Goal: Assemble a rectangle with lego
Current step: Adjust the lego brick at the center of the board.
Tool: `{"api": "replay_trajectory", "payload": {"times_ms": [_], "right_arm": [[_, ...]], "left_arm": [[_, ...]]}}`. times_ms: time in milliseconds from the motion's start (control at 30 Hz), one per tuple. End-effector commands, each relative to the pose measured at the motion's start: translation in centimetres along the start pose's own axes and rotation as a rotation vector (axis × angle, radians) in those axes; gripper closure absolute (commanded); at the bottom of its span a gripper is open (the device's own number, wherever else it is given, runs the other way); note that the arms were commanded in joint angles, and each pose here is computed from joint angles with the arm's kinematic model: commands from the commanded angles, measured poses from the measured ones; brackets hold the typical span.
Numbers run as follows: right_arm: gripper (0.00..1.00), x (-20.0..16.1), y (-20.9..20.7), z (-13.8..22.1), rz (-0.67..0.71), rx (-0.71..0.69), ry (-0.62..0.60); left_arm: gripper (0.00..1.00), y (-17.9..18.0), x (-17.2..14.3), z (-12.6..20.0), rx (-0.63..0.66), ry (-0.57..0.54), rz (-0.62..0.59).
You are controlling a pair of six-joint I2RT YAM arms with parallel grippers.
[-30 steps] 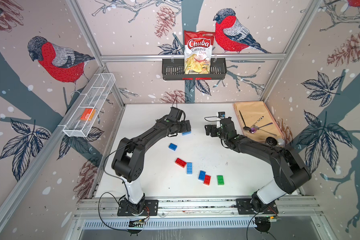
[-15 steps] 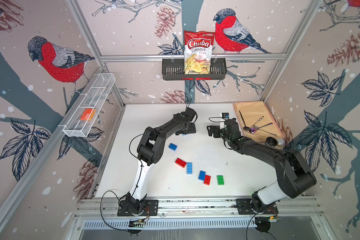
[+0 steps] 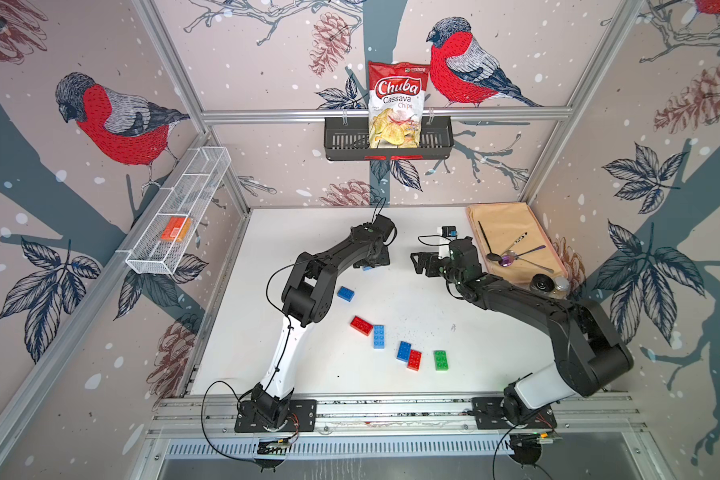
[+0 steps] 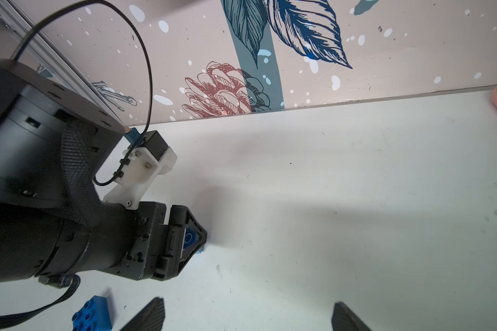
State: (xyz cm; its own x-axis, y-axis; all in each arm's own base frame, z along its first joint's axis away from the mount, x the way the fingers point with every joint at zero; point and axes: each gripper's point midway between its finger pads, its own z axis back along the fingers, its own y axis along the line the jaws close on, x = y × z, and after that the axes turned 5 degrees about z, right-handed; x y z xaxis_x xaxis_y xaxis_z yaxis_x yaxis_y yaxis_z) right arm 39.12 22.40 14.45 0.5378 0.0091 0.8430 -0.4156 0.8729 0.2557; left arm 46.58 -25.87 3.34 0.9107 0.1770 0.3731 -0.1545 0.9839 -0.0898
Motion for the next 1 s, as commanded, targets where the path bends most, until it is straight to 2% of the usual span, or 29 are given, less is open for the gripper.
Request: {"api": "replay_trajectory", "payload": {"times_ms": [0,267,500,700,967], "right_arm": [[0.06,0.6,0.5,0.0,-0.002,0.027,-0.024],[0.07,0.4,0.6,-0.2,-0.005,0.034,-0.016],[0.07,-0.2,-0.1,-0.6,-0.026,0.027,-0.004],[0.09,0.9,0.3,0.9,-0.033,0.148,-0.075],[0.12,2.7,3.6,4.6,0.137,0.323,-0.271]], "left_arm": [[0.24,0.3,-0.4,-0.2,0.029,0.015,-0.017],[0.46,0.1,-0.8,0.2,0.049,-0.001,-0.042],[0.48,-0.9,-0.3,2.4,0.007,-0.074,-0.121],[0.48,-2.1,-0.1,6.6,-0.218,-0.115,-0.189],[0.49,-1.1,0.4,14.2,-0.74,-0.062,-0.15]]}}
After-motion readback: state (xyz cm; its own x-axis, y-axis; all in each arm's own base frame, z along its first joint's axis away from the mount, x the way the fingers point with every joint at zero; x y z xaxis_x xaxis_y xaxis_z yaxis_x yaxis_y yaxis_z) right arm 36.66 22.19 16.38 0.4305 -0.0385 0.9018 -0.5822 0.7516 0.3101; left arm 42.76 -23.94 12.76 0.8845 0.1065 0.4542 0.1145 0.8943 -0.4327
